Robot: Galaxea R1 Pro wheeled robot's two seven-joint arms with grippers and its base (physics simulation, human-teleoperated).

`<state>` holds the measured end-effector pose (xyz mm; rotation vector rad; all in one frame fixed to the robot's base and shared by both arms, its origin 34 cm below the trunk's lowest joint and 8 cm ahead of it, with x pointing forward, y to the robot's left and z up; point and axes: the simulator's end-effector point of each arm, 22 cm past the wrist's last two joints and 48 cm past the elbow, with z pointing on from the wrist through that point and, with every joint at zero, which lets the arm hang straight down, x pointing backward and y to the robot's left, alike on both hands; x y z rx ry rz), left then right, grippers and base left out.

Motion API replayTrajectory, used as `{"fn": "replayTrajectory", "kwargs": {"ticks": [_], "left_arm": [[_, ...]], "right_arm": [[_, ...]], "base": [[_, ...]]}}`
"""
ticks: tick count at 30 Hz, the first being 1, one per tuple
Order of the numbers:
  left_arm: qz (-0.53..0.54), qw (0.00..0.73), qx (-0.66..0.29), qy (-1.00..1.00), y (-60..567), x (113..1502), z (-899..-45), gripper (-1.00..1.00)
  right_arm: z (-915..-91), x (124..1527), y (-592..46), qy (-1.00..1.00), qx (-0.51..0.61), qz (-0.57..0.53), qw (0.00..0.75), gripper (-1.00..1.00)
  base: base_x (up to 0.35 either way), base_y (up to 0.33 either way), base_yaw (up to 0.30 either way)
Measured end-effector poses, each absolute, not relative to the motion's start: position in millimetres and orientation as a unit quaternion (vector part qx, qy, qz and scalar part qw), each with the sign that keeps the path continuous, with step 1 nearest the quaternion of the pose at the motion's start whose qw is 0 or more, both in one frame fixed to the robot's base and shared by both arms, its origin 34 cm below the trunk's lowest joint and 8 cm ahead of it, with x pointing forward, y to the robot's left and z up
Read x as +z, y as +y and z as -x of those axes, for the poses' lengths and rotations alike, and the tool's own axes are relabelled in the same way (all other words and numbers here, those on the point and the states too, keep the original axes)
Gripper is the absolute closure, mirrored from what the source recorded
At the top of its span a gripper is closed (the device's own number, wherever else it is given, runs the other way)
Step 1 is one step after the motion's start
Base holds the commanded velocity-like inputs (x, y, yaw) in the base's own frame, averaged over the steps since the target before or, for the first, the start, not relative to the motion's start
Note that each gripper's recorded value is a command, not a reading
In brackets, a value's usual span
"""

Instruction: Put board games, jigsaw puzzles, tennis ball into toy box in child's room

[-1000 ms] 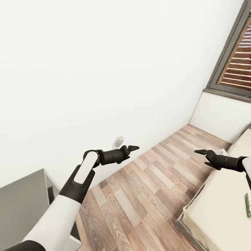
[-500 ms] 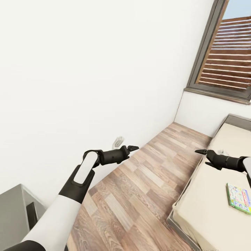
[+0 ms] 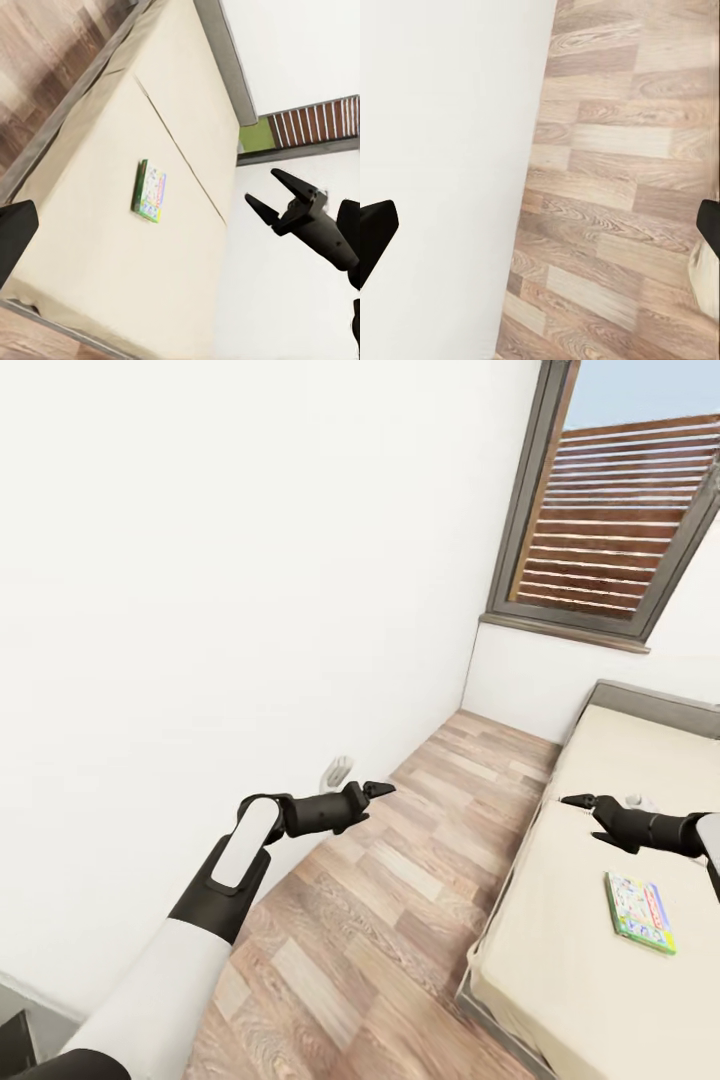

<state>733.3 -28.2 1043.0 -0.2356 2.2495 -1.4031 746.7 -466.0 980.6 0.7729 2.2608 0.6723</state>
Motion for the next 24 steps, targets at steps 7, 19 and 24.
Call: {"fn": "replayTrajectory", "kwargs": {"ticks": [7,19,24], "left_arm": [[0.097,0.226,-0.505,0.827,-23.7,1030.1,-734.7,-1.00],[0.120,0.249,-0.499,0.821,-16.7,1033.8,-747.3,-1.00],[0.126,0.259,-0.497,0.819,-14.9,1037.3,-750.7,-1.00]], "right_arm": [[-748.8,976.9,-475.1,0.866,0.236,-0.312,0.312,-1.00],[-746.7,976.9,-479.4,0.866,0.230,-0.321,0.306,-1.00],[-745.4,977.1,-480.3,0.866,0.230,-0.323,0.305,-1.00]], "base": [[0.313,0.000,-0.254],[0.204,0.000,-0.253],[0.045,0.000,-0.249]]}}
